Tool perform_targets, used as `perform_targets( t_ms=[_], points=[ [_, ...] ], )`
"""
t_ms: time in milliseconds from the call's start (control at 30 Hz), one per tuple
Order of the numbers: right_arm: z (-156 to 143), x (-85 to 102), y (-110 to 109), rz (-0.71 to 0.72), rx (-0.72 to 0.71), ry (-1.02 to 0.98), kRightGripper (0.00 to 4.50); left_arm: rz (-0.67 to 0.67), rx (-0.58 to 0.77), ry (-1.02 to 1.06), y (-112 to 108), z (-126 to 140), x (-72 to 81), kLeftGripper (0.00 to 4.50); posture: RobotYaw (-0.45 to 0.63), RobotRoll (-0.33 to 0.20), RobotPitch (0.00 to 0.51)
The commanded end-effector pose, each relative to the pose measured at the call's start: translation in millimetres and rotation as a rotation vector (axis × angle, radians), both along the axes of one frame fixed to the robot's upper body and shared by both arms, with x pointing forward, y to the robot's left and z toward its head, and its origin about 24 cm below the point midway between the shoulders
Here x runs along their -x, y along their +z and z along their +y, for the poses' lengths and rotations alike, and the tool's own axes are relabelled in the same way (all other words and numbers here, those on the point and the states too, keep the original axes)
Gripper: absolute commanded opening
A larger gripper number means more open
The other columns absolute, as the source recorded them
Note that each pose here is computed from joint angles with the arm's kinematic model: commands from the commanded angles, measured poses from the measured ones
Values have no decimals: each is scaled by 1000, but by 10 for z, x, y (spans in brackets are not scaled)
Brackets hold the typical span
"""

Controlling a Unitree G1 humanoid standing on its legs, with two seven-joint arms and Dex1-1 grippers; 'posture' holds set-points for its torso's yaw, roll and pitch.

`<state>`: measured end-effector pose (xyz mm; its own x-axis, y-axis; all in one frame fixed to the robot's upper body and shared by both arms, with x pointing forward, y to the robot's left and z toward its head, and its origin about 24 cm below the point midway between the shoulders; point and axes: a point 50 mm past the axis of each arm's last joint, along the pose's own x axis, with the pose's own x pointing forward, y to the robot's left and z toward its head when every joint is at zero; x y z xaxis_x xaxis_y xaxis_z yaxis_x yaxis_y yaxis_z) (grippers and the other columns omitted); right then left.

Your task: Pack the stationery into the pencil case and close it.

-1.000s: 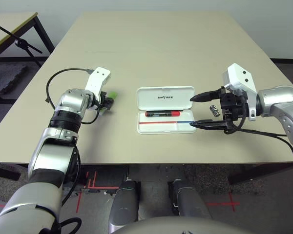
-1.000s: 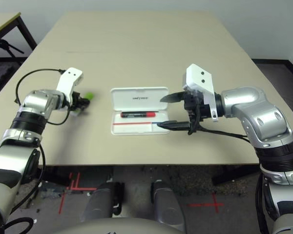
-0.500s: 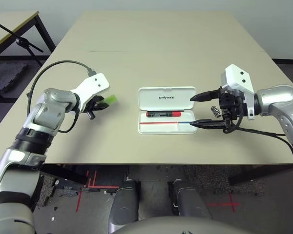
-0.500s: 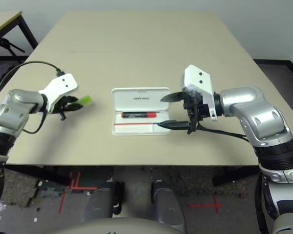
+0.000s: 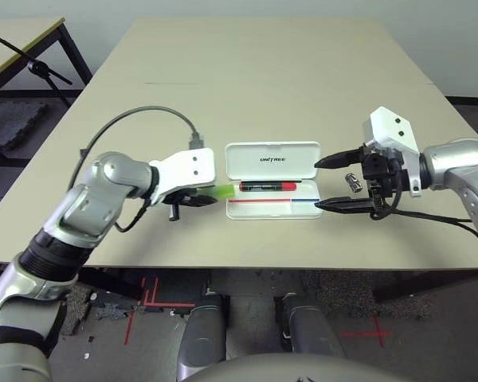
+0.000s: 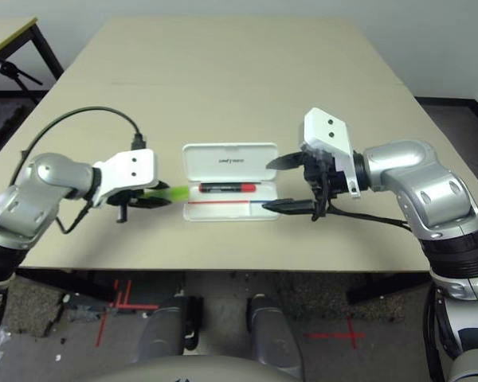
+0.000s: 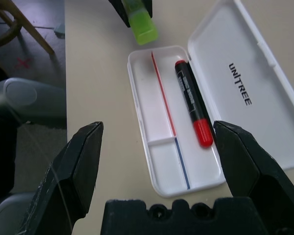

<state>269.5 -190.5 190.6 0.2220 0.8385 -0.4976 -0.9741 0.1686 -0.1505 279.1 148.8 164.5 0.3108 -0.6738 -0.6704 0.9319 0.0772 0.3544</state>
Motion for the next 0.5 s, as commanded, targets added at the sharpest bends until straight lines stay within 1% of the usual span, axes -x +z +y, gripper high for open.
perform_targets(
  t_ms=[33, 167, 300, 367, 500],
  points=[
    [-65, 4, -75, 24, 71, -13, 4500, -3, 3, -53, 6, -168, -9, 1080, 7, 0, 107],
    [-154, -27, -64, 19, 109, -40, 4500, -3, 18, -105, 10, -360, -34, 1080, 1, 0, 106],
    [-206, -39, -59, 14, 125, -55, 4500, 13, 22, -151, -35, -560, -49, 1080, 1, 0, 106],
    [-212, -42, -59, 13, 126, -58, 4500, 50, 39, -170, -97, -660, -44, 1080, -6, 0, 105],
    [-207, -43, -59, 12, 127, -60, 4500, 94, 24, -199, -250, -782, -39, 1080, -12, 0, 105]
  ],
)
